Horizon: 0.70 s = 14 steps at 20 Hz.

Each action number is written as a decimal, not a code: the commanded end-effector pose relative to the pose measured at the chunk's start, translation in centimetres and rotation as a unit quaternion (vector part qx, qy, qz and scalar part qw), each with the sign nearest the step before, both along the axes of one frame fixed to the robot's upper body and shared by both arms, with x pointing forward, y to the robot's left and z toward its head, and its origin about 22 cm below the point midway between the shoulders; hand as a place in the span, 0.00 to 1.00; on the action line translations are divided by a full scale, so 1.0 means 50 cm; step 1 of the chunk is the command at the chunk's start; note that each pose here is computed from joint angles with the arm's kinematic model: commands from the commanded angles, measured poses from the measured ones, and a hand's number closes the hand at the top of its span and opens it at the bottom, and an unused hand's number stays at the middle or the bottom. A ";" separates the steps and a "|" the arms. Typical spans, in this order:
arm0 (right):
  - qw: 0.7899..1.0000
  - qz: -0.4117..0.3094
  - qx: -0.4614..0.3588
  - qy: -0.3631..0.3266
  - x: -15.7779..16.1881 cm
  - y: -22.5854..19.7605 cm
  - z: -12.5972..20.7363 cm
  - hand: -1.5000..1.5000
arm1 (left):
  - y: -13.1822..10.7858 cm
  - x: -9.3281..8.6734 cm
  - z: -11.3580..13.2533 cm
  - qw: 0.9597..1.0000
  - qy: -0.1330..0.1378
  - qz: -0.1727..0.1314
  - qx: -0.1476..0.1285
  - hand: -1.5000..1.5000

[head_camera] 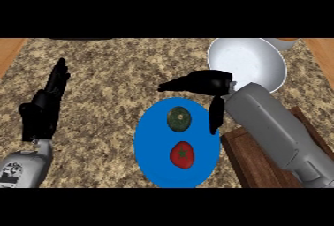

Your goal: Pick the squash from the plate and place it in the bowl

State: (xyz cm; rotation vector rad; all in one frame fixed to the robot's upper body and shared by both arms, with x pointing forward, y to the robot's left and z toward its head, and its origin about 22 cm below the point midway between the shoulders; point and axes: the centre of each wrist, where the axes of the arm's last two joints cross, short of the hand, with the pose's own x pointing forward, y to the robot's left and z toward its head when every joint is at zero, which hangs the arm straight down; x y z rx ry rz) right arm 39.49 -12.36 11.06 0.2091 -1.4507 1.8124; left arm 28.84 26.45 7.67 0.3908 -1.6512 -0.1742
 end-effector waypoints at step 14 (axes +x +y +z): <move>0.998 -0.018 -0.060 -0.006 -0.016 0.068 -0.135 0.00 | 0.008 0.021 -0.007 1.000 0.006 -0.001 0.003 0.50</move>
